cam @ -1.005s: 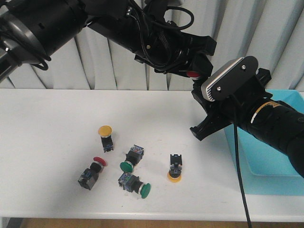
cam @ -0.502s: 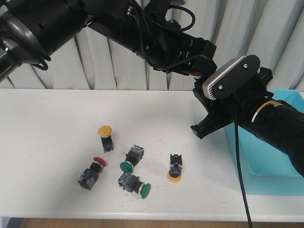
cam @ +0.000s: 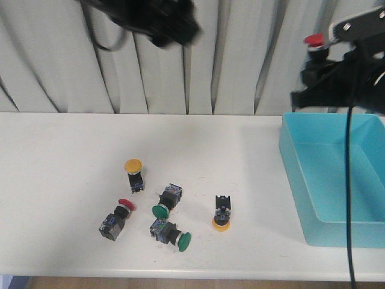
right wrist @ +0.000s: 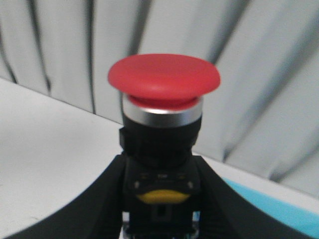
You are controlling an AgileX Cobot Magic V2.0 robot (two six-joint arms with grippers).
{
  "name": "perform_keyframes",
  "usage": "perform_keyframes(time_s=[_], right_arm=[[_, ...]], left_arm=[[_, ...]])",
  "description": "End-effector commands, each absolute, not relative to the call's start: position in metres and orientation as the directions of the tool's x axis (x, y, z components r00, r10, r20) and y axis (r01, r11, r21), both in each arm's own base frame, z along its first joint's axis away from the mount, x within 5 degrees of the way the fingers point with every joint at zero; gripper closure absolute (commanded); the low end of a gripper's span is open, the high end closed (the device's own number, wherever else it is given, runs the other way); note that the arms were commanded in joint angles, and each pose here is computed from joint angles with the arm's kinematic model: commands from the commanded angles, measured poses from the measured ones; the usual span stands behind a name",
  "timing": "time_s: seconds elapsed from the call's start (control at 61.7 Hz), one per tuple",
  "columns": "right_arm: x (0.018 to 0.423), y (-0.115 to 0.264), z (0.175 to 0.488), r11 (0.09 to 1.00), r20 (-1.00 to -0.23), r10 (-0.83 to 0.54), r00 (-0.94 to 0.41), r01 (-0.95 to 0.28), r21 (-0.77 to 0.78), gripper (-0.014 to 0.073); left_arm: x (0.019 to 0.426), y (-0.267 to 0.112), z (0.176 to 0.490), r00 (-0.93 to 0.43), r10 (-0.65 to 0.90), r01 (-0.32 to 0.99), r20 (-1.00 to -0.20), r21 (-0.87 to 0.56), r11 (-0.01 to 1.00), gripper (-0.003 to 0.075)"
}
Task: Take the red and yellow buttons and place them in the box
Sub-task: 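Carry the red button with the right gripper and release it in the blue box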
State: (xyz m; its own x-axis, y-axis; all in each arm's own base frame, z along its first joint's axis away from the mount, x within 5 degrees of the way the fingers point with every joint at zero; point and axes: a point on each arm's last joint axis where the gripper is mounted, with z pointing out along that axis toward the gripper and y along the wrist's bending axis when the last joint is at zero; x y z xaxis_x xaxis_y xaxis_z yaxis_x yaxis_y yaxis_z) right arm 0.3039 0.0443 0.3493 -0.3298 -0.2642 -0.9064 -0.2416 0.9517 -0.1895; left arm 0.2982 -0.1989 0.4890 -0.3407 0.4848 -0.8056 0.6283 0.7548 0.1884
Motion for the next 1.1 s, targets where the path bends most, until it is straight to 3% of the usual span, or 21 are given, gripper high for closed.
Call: perform_keyframes(time_s=[0.0, 0.097, 0.227, 0.421, 0.745, 0.956, 1.086], right_arm=[[0.317, 0.022, 0.373, 0.978, -0.922, -0.184, -0.342, -0.156, -0.137, 0.0561], [0.336, -0.001, 0.355, 0.992, -0.872, -0.124, -0.474, -0.092, -0.091, 0.0552], [0.358, -0.022, 0.313, 0.998, -0.774, -0.064, -0.63, -0.033, -0.055, 0.0533], [0.382, -0.026, 0.25, 0.998, -0.638, -0.068, -0.767, -0.046, -0.051, 0.0491], [0.397, -0.027, 0.199, 0.998, -0.551, -0.063, -0.832, -0.05, -0.038, 0.047], [0.401, -0.027, 0.171, 0.998, -0.483, -0.061, -0.874, -0.054, -0.028, 0.0449], [0.401, -0.027, 0.159, 0.998, -0.451, -0.062, -0.89, -0.057, -0.024, 0.0365]], left_arm=[[0.271, -0.154, 0.538, -0.263, 0.401, 0.396, -0.878, 0.281, 0.874, 0.0223], [0.258, -0.125, 0.555, -0.266, 0.386, 0.2, -0.883, 0.341, 0.918, 0.0247], [0.247, -0.104, 0.555, -0.288, 0.402, 0.08, -0.869, 0.396, 0.915, 0.0274], [0.249, -0.102, 0.517, -0.346, 0.483, 0.086, -0.804, 0.485, 0.87, 0.0288], [0.275, -0.108, 0.434, -0.479, 0.505, 0.147, -0.718, 0.501, 0.853, 0.0288], [0.282, -0.103, 0.415, -0.514, 0.455, 0.127, -0.727, 0.46, 0.879, 0.0288], [0.285, -0.106, 0.412, -0.517, 0.45, 0.131, -0.728, 0.452, 0.882, 0.0288]])
